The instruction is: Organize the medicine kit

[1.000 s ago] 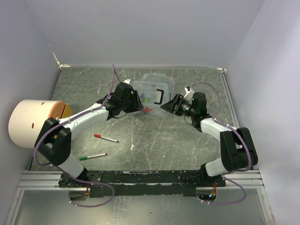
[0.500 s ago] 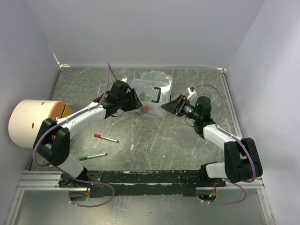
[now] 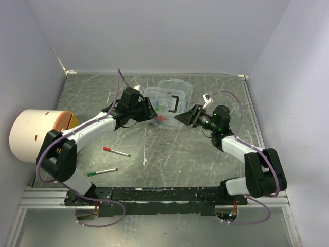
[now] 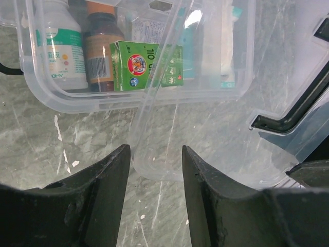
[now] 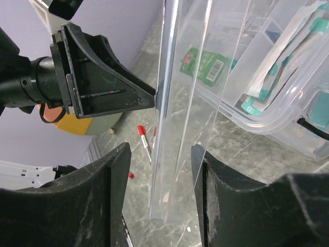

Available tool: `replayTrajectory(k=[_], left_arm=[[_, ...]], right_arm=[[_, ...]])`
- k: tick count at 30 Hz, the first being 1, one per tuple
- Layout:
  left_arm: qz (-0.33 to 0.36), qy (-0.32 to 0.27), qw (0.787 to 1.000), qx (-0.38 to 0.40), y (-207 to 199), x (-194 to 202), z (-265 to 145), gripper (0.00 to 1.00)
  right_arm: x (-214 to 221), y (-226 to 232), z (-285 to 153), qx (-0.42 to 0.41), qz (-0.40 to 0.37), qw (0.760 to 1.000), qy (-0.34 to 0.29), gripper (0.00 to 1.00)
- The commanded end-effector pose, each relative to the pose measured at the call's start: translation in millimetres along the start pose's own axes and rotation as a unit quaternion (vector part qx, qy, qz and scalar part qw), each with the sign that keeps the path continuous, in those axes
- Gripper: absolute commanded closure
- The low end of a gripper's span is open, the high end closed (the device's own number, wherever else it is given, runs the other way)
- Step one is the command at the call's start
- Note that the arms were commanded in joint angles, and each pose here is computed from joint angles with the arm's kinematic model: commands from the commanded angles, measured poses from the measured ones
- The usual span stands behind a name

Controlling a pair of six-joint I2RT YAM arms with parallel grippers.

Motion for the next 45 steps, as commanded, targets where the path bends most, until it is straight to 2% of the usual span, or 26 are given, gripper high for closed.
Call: replayTrajectory(k=[1, 4, 8, 14, 21, 25, 29, 34, 37, 42, 45], left_arm=[[0.001, -0.015, 1.000, 0.024, -6, -8, -6, 0.45], [0.001, -0.020, 1.000, 0.019, -6, -10, -9, 0.43], [0.004, -0.041, 0.999, 0.000, -3, -19, -18, 0.36], [0.015, -0.093, 0.995, -0.039, 1, -45, -44, 0.24], [0.021, -0.117, 0.986, -0.115, 30, -69, -42, 0.12], [0.021, -0.085, 0.988, -0.124, 56, -78, -17, 0.16], [0.047, -0.066, 0.994, -0.071, 68, -105, 6, 0.21], [0.063, -0.072, 0.994, -0.052, 85, -129, 34, 0.19], [0.067, -0.089, 0.994, -0.014, 88, -142, 47, 0.15], [0.063, -0.069, 0.995, 0.043, 88, -151, 85, 0.19], [0.063, -0.077, 0.992, 0.083, 84, -153, 99, 0.21]], right_arm=[[-12, 10, 8, -0.017, -0.023, 0.999, -0.015, 0.50], [-15, 14, 10, -0.016, 0.005, 1.000, -0.025, 0.61], [-23, 23, 9, -0.014, 0.023, 0.999, -0.047, 0.77], [-38, 51, -1, -0.020, 0.031, 0.996, -0.085, 0.89], [-52, 76, -12, -0.018, 0.047, 0.991, -0.124, 0.90], [-55, 80, -19, 0.003, 0.039, 0.989, -0.140, 0.89], [-54, 84, -24, 0.012, 0.032, 0.989, -0.143, 0.89], [-53, 87, -30, 0.022, 0.024, 0.989, -0.145, 0.89], [-52, 87, -33, 0.028, 0.021, 0.988, -0.148, 0.89], [-51, 87, -35, 0.029, 0.025, 0.988, -0.150, 0.89], [-52, 87, -36, 0.033, 0.029, 0.987, -0.156, 0.89]])
Point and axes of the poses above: each gripper's point midway between its finger pads, its own z axis out along the fingers, its own y axis along the line the jaws close on, x = y × z, the point moved 6 cm from there along -z, back along the fingers, and after that the axes turned 12 degrees about z, right-handed, at the moved point
